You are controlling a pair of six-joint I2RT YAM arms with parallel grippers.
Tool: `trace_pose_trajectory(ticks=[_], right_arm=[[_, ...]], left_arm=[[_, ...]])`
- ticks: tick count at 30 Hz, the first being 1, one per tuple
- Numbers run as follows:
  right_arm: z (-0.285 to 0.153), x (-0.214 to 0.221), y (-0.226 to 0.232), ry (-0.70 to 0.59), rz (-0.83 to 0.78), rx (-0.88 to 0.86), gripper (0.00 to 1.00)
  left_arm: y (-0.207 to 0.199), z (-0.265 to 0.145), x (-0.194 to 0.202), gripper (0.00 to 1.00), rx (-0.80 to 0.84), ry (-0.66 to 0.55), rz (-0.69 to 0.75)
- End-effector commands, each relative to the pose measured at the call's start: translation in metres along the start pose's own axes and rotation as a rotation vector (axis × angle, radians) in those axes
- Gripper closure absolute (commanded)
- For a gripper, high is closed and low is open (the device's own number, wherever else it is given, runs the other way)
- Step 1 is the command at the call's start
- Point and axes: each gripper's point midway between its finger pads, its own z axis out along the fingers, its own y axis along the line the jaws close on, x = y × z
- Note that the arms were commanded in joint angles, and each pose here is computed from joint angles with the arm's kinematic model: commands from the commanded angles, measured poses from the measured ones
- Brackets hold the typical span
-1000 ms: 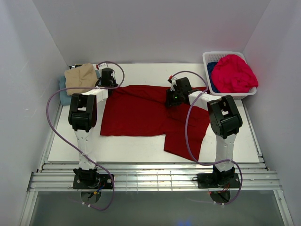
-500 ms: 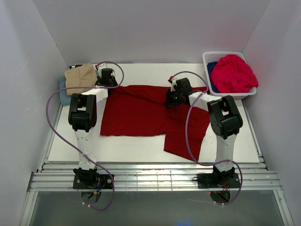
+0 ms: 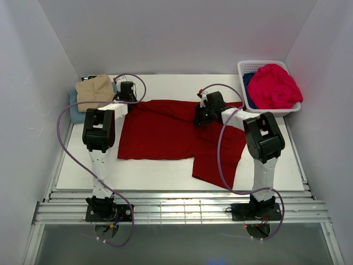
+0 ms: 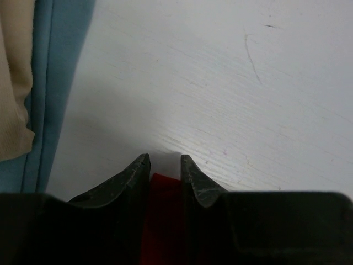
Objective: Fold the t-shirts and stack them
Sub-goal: Fold the flattened tshirt in 1/3 of the way
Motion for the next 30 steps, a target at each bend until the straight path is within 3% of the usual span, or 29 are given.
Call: trace_pose_trajectory(ticks=[1, 4, 5, 9, 16, 20, 24, 27, 30], right_arm=[[-0.002, 0.040, 0.005, 0.122, 0.024, -0.002, 0.65], [-0.002, 0.040, 0.005, 0.121, 0.025, -0.004, 0.65], [-0.002, 0.040, 0.006, 0.121, 0.024, -0.005, 0.65], [-0.002, 0.042, 0.005, 0.126, 0.025, -0.006, 0.65], [0.000, 0.045, 0.005, 0.132, 0.029, -0.007, 0.65], [0.002, 0.047, 0.004, 0.139, 0.033, -0.004, 0.65], [0.003, 0.046, 0.004, 0.139, 0.037, -0.005, 0.65], [0.003, 0.046, 0.005, 0.138, 0.042, -0.010, 0.65], [0.003, 0.048, 0.006, 0.142, 0.045, -0.011, 0.65]], left_arm=[[-0.004, -0.003, -0.013, 0.61, 0.015, -0.008, -0.011], [-0.004, -0.001, -0.013, 0.65, 0.016, -0.007, -0.009], [-0.006, -0.001, -0.012, 0.73, 0.020, -0.006, -0.010], [-0.004, -0.003, -0.016, 0.89, 0.013, -0.015, -0.011], [-0.013, -0.022, -0.049, 0.90, 0.061, -0.101, -0.024], [-0.022, -0.060, -0.094, 0.90, 0.114, -0.209, -0.069], [-0.025, -0.091, -0.112, 0.90, 0.156, -0.245, -0.091], [-0.022, -0.106, -0.114, 0.90, 0.165, -0.249, -0.102], [-0.017, -0.107, -0.089, 0.90, 0.171, -0.194, -0.101]])
